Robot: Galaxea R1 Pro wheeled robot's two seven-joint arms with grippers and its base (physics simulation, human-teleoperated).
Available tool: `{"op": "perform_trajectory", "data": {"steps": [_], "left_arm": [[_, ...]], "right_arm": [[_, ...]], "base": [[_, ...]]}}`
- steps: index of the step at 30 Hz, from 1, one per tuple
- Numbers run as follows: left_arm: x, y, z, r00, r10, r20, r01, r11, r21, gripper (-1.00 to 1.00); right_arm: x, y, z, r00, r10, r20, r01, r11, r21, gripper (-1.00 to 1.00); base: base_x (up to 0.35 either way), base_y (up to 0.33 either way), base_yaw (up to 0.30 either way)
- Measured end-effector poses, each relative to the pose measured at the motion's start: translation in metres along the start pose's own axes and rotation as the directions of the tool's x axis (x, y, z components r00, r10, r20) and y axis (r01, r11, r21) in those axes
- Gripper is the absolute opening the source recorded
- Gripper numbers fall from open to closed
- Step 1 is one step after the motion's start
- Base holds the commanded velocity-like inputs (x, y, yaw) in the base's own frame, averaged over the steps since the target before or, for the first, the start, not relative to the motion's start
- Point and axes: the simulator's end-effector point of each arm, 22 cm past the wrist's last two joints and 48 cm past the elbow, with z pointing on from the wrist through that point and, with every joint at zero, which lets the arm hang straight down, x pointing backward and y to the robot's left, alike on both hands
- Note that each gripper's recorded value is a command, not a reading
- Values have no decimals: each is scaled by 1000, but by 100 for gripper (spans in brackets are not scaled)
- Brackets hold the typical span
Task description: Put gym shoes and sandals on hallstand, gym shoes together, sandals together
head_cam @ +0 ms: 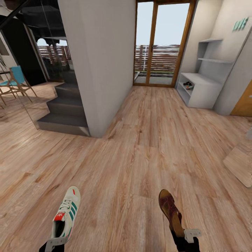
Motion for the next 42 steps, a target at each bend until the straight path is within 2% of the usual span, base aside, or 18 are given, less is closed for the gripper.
{"op": "perform_trajectory", "data": {"steps": [14,42], "left_arm": [[-9,1,-1,1000,-3,20,3,1000,-2,-100],[-23,1,-2,999,-7,51,7,1000,0,-100]], "right_arm": [[-9,0,-1,1000,-1,18,1,1000,0,-100],[-25,4,-2,999,-1,52,1,1000,-6,-100]], "base": [[32,0,-216],[324,0,-222]]}}
